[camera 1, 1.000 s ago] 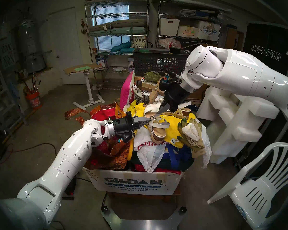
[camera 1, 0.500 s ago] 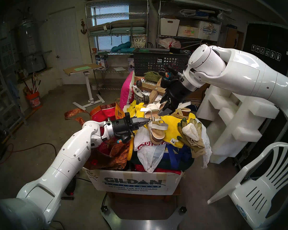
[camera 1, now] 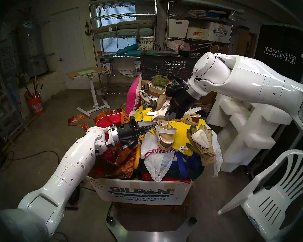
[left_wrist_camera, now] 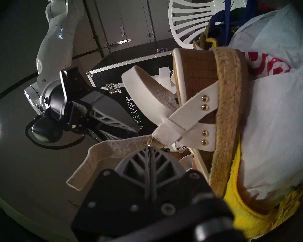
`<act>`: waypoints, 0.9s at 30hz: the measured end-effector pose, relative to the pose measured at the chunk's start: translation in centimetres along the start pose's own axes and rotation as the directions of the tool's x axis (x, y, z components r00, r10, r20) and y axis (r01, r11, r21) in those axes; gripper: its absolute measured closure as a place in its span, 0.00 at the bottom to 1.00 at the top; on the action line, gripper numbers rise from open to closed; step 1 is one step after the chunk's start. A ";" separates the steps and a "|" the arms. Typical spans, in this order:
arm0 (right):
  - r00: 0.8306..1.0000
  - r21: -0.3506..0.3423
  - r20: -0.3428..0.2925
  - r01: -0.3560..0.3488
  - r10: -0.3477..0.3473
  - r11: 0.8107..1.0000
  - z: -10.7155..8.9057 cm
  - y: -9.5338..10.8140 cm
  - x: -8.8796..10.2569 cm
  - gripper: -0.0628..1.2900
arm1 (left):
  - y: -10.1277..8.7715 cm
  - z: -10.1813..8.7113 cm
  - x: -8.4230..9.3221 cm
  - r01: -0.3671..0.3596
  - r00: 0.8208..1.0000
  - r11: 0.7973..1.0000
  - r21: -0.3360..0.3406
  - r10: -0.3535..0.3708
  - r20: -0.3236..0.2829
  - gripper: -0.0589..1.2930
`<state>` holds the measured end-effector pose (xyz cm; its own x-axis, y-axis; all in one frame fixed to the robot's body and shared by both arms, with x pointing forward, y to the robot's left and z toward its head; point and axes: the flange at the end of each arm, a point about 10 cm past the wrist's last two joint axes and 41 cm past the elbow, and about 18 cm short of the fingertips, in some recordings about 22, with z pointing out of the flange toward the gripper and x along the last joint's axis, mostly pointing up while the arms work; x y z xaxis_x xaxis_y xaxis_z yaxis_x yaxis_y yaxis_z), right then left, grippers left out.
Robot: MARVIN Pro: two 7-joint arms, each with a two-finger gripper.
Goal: Unbuckle a shoe
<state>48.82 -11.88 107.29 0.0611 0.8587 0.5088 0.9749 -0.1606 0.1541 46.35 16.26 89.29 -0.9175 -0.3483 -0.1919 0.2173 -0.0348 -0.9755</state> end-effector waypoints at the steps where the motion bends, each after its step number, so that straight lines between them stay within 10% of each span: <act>1: 1.000 0.008 0.002 0.000 0.000 1.000 0.2 -0.1 0.0 0.64 | 0.0 0.0 0.0 0.000 1.000 1.000 0.000 0.000 0.000 0.97; 15: 1.000 0.047 0.022 0.005 -0.006 0.999 1.5 -0.3 -0.1 0.63 | -0.2 -0.2 0.0 -0.001 1.000 1.000 0.002 0.001 0.000 0.97; 18: 0.999 0.047 0.038 0.008 -0.010 0.999 1.8 -0.1 -0.3 0.34 | -0.2 -0.3 0.1 -0.001 1.000 1.000 0.002 0.001 -0.001 0.97; 22: 0.998 0.048 0.066 0.012 -0.016 0.999 2.6 0.1 -0.6 0.30 | -0.2 -0.3 0.1 -0.001 1.000 1.000 0.001 0.001 -0.001 0.97; 27: 0.997 0.052 0.078 0.018 -0.022 0.998 3.1 0.2 -0.5 0.63 | -0.2 -0.4 0.1 -0.001 1.000 1.000 -0.001 0.001 -0.001 0.97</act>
<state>49.62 -10.84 104.48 0.0559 0.8972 0.4380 0.9857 -0.1194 0.1187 46.06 16.59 89.43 -0.9178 -0.3472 -0.1926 0.2175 -0.0337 -0.9755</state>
